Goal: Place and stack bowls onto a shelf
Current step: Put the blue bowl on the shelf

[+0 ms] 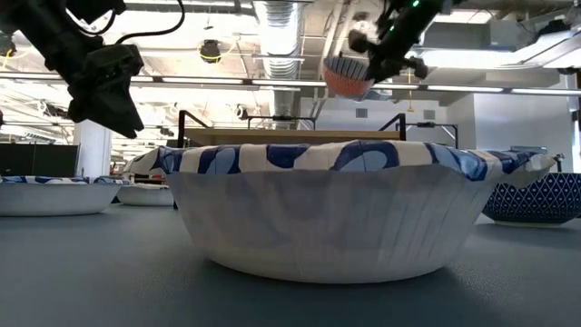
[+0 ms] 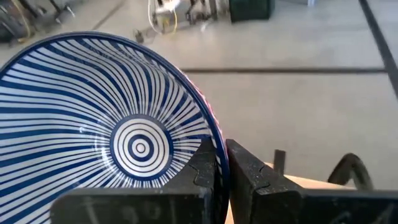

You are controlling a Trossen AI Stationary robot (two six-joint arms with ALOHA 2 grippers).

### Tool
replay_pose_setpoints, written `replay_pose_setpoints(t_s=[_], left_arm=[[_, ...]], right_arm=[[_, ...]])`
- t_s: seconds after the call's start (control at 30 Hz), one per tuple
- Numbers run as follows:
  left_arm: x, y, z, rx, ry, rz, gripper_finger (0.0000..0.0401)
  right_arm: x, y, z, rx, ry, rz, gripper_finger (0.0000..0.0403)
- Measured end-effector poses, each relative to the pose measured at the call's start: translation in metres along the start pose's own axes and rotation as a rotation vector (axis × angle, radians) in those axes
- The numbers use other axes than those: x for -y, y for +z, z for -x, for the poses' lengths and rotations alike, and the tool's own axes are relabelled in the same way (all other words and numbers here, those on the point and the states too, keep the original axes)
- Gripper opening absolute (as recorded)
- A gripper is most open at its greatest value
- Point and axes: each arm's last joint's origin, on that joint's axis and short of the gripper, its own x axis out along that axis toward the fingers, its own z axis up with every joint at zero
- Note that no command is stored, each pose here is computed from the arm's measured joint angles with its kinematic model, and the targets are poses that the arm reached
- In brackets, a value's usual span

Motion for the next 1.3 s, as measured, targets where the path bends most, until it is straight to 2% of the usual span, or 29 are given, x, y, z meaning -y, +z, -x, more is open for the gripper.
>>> replay_pose_setpoints(t_s=[0.1,0.23,0.4,0.67,0.97,1.17,1.3], left_arm=[[0.001,0.001,-0.001,0.001,0.002,-0.002,0.0164],[0.000,0.002,-0.004,0.024,0.059,0.003,0.0164],[0.003,0.007,-0.012,0.059,0.097,0.023,0.0164],[0.015,0.014,-0.047,0.036,0.114,-0.007,0.0164],[0.027,0.019,-0.078,0.035,0.046,0.042,0.0164],[0.033,0.024,-0.088,0.073,-0.010,0.015,0.0164],[0.036,0.029,-0.089,0.101,-0.049,0.038,0.0164]], right_arm=[[0.004,0.006,-0.025,-0.100,0.003,-0.031,0.0040],[0.008,0.008,-0.049,-0.248,-0.002,-0.031,0.0040],[0.008,0.008,-0.061,-0.415,-0.031,0.031,0.0045],[0.010,0.004,-0.070,-0.570,-0.038,0.116,0.0060],[0.018,0.007,-0.072,-0.597,-0.018,0.139,0.0081],[0.021,0.011,-0.074,-0.582,0.006,0.159,0.0141],[0.019,0.013,-0.070,-0.572,0.028,0.196,0.0184]])
